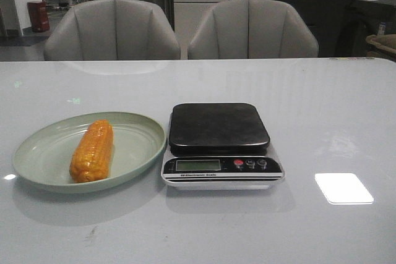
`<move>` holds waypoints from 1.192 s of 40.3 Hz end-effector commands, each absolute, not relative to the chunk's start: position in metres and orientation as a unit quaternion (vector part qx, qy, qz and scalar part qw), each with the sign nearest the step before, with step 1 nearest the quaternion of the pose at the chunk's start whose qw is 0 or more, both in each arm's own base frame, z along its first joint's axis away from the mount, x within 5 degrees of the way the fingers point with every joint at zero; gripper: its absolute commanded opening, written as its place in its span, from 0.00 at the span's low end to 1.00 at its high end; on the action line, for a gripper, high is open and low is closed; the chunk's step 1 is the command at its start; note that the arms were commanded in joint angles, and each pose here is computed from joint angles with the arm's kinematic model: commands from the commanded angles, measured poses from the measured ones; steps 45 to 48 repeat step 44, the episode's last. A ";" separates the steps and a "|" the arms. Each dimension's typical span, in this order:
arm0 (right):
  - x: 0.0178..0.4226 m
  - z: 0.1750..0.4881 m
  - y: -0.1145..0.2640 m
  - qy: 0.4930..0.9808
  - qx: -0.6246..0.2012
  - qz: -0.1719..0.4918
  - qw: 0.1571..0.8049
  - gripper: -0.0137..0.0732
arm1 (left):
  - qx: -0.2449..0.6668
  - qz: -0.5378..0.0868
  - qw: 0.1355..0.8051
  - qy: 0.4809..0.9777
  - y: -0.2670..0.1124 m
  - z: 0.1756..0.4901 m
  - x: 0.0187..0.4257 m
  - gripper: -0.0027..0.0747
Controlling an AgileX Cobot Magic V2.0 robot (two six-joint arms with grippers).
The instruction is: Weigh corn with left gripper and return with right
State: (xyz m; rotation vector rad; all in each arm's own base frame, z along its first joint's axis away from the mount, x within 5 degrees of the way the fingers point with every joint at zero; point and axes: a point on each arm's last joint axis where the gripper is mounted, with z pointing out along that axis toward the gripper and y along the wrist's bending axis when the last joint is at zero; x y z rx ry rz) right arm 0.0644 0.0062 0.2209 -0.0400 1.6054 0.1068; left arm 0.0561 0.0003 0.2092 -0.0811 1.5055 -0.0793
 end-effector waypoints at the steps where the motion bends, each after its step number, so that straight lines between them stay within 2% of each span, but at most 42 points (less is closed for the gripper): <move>1: 0.062 0.232 0.005 0.668 -0.026 0.027 0.743 0.36 | -0.035 -0.041 0.763 0.644 0.000 0.218 0.053 0.19; 9: 0.053 0.216 0.004 0.642 -0.032 0.019 0.765 0.36 | -0.035 -0.041 0.763 0.644 0.000 0.218 0.053 0.19; 12: 0.054 0.211 0.004 0.650 -0.032 0.018 0.759 0.36 | -0.035 -0.041 0.763 0.644 0.000 0.218 0.053 0.19; 48: 0.054 0.210 0.004 0.651 -0.032 0.018 0.758 0.36 | -0.035 -0.041 0.763 0.644 0.000 0.218 0.053 0.19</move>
